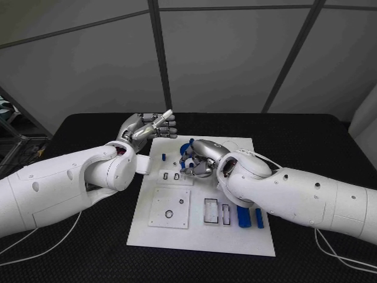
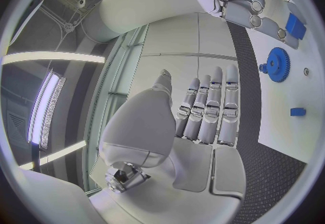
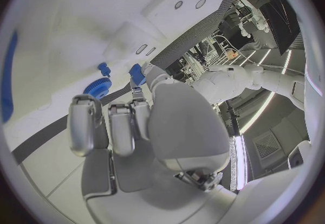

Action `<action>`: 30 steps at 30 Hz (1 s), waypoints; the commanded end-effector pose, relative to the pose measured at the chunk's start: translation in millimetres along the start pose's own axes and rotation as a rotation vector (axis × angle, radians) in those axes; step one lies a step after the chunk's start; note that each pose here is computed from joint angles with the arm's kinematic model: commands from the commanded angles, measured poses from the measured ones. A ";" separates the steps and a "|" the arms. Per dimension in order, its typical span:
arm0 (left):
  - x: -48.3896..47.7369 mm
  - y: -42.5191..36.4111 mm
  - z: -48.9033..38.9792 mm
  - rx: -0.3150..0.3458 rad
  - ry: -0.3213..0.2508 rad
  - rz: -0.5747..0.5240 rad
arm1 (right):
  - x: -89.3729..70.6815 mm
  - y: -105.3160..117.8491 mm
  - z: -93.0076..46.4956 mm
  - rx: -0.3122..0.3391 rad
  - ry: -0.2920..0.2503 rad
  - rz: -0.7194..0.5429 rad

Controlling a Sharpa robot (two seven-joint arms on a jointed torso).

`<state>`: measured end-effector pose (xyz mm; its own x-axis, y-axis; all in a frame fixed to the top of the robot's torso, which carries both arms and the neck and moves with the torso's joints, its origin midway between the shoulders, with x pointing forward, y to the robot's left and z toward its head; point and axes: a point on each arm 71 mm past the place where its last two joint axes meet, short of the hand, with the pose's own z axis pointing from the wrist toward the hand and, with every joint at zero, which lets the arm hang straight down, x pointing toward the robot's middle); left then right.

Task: Assemble the parts on the task board

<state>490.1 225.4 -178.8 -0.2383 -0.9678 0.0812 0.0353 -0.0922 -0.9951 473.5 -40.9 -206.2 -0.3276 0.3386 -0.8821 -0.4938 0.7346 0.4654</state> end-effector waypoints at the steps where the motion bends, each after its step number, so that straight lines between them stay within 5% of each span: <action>1: 2.1 -1.3 0.7 0.009 0.015 -0.002 | 5.1 0.8 -0.1 0.003 0.025 -0.042; 30: 1.4 -1.0 0.9 0.006 0.016 -0.002 | 26.0 -2.2 -2.7 0.012 0.095 -0.068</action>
<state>490.6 225.1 -179.1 -0.2399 -0.9673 0.0820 0.0341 -0.0928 -0.9951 464.8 -32.9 -222.4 -0.3464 0.2657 -0.8997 -0.5169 0.7463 0.4194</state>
